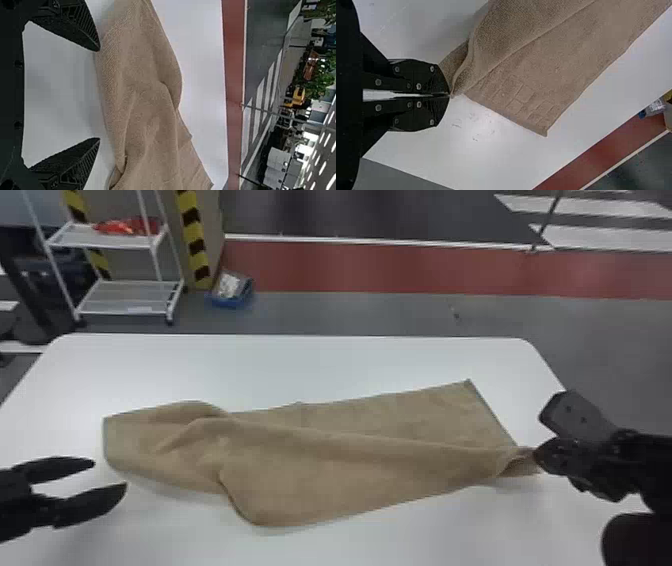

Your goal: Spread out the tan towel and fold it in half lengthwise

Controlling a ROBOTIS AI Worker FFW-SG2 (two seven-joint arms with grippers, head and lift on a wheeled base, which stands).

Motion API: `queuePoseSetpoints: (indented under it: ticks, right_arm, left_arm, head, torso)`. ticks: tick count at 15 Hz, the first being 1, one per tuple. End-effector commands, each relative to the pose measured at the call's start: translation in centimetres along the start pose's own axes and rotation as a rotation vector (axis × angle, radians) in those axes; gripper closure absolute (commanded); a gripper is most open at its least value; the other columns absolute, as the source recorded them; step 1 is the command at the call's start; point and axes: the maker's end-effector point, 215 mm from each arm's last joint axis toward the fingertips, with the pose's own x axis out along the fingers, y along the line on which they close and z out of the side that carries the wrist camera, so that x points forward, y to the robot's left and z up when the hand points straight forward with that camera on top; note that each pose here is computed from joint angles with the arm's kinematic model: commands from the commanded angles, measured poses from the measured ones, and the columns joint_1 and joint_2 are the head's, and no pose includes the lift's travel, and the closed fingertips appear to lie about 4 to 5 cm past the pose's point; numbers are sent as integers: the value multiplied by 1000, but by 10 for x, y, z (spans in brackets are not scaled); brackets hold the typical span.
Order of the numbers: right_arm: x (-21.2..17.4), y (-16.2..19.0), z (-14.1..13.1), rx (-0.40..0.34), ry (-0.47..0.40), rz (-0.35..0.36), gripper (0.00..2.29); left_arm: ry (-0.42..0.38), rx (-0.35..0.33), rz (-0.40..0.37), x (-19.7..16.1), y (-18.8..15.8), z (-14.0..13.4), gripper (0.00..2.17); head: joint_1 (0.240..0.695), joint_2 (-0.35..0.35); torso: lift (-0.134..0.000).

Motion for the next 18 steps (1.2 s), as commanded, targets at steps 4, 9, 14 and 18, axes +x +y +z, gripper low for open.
queuePoseSetpoints:
  ticks: [4, 9, 14, 18]
  right_arm:
    - [-16, 6, 16, -15, -23, -16, 19]
    - [-18, 10, 12, -16, -16, -12, 36]
    - [-16, 13, 3, -6, -10, -4, 43]
    - [-14, 20, -10, 3, 7, 8, 49]
  left_arm:
    - [-26, -29, 26, -11, 7, -1, 87]
    - [-32, -50, 0, -3, -4, -3, 87]
    - [-17, -64, -58, 27, -28, -15, 87]
    - [-23, 11, -58, 55, -36, -23, 100]
  head:
    - [695, -62]
    - [695, -44]
    - [695, -80]
    - [695, -122]
  torso:
    - [-125]
    - [-125]
    - [-125]
    - [-125]
